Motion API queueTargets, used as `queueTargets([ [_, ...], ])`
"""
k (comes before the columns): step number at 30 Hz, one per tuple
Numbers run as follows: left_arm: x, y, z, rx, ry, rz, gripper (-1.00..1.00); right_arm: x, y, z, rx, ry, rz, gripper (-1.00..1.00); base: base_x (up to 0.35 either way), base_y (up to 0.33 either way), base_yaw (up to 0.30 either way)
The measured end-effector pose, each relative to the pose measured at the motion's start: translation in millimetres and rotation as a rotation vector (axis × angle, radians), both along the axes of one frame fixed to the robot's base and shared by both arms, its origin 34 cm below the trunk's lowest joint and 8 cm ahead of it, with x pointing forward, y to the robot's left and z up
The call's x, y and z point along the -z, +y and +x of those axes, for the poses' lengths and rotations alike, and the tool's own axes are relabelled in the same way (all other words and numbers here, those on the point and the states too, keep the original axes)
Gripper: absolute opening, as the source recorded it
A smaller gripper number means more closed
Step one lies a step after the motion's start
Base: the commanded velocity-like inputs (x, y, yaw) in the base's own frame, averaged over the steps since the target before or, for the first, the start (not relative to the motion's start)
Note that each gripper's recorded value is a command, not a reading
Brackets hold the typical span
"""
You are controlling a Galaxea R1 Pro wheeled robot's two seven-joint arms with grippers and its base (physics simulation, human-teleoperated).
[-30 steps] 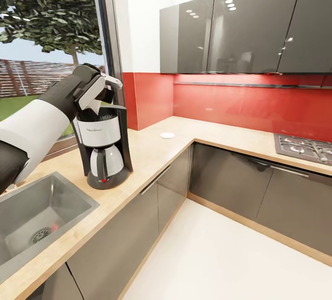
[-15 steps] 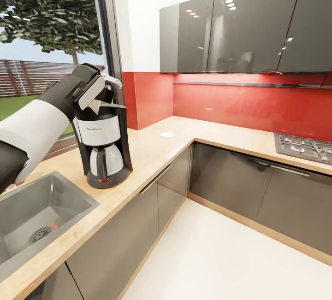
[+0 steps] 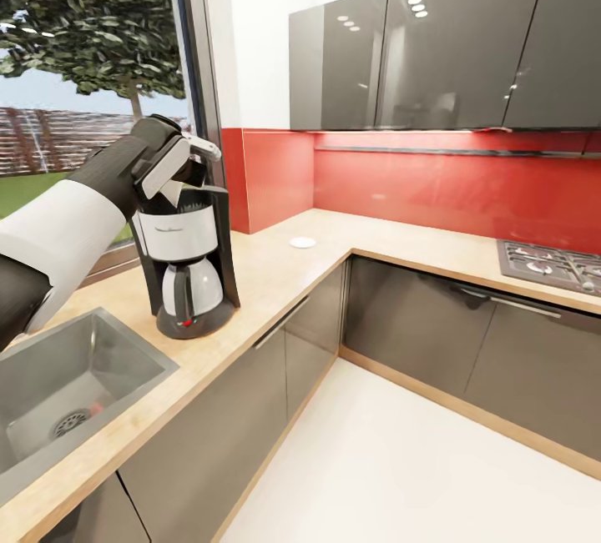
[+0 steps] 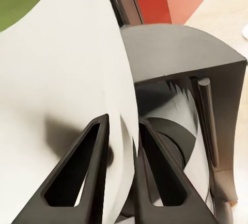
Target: Set up a coffee station on the kitchen countertop: keep the coffee maker on the countertop, move the bottle of coffee from the kitchen shelf to the counter next to the coffee maker, place a paper coffee filter on top of the coffee maker, put the saucer next to the coffee maker with the coffee cup on the saucer, and place the electric kettle next to the coffee maker.
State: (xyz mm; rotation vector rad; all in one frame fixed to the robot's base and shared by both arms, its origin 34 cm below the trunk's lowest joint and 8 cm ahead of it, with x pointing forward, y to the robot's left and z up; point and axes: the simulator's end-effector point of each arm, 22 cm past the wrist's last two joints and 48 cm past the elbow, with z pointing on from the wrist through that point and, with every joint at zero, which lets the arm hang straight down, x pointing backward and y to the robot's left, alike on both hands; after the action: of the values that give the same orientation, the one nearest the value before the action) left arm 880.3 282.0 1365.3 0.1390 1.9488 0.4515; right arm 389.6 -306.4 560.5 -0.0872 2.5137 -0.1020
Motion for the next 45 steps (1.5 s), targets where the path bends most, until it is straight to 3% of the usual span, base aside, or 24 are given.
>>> queueTargets([
  [45, 4.1, 0.1, 0.1, 0.000, 0.000, 0.000, -1.00, 4.4, 0.0, 0.3, 0.000, 0.000, 0.000, 1.00, 0.000, 0.000, 0.000],
])
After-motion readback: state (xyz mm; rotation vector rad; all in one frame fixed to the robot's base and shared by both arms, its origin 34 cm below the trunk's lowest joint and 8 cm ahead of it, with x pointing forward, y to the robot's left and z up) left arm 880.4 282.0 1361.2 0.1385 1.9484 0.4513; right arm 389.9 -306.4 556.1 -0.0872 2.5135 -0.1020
